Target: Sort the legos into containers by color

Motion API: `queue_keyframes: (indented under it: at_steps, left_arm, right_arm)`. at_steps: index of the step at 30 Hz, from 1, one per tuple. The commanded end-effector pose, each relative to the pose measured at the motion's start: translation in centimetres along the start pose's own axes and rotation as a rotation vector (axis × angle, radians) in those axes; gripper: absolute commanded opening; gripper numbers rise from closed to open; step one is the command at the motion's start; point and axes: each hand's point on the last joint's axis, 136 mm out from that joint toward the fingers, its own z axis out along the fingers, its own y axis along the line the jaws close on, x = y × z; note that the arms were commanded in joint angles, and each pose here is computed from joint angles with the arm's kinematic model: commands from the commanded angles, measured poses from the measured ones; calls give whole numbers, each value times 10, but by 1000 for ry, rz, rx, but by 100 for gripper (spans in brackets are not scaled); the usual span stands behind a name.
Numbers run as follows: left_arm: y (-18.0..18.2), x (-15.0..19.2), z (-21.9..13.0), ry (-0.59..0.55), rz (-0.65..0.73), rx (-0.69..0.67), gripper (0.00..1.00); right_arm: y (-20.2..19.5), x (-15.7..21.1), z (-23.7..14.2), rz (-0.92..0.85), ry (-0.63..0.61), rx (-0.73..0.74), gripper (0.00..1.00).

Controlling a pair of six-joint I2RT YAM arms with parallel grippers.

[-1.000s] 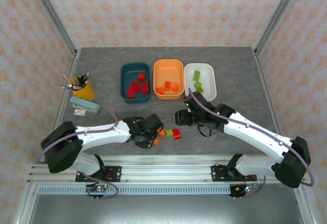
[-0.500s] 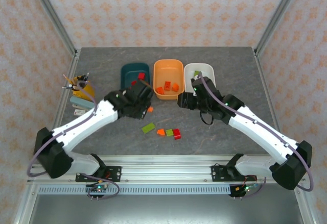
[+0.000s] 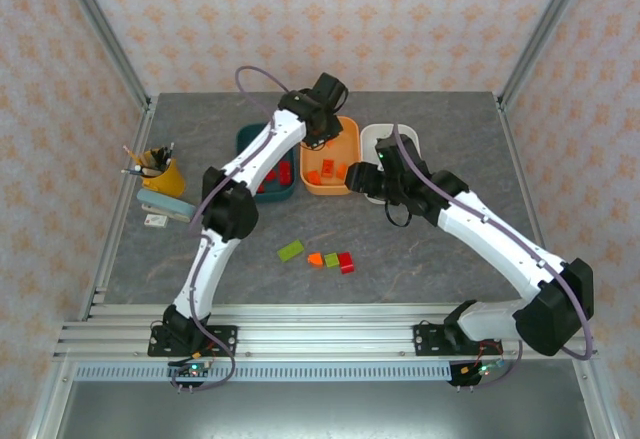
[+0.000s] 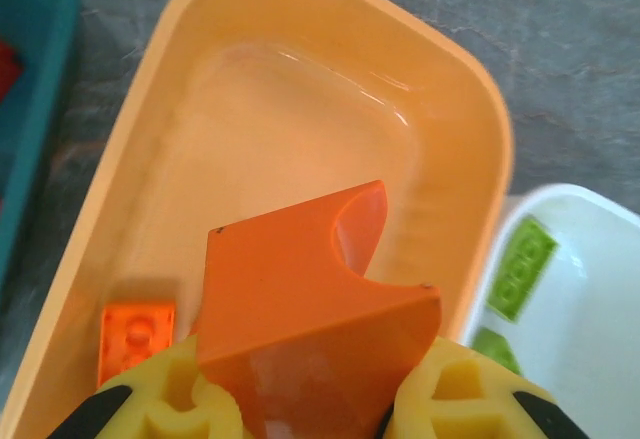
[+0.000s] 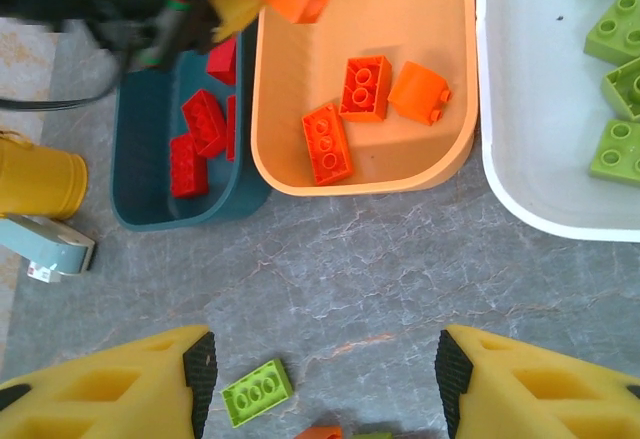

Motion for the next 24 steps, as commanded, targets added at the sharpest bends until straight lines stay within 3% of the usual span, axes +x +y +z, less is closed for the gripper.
queue_keyframes:
  at_steps: [1, 6, 11, 16, 24]
  left_arm:
    - [17, -12, 14, -16, 140, -60, 13]
    - [18, -8, 47, 4, 175, -45, 21]
    - [19, -3, 48, 31, 165, -39, 41]
    - [6, -17, 12, -15, 153, 4, 58]
    - [10, -27, -82, -89, 134, 33, 61]
  right_arm:
    - [5, -6, -5, 34, -25, -29, 62]
    - [-4, 3, -8, 40, -12, -12, 62]
    - [-15, 17, -6, 54, 15, 4, 62]
    - [-22, 31, 1, 43, 63, 13, 63]
    - [-14, 46, 4, -109, 112, 42, 63]
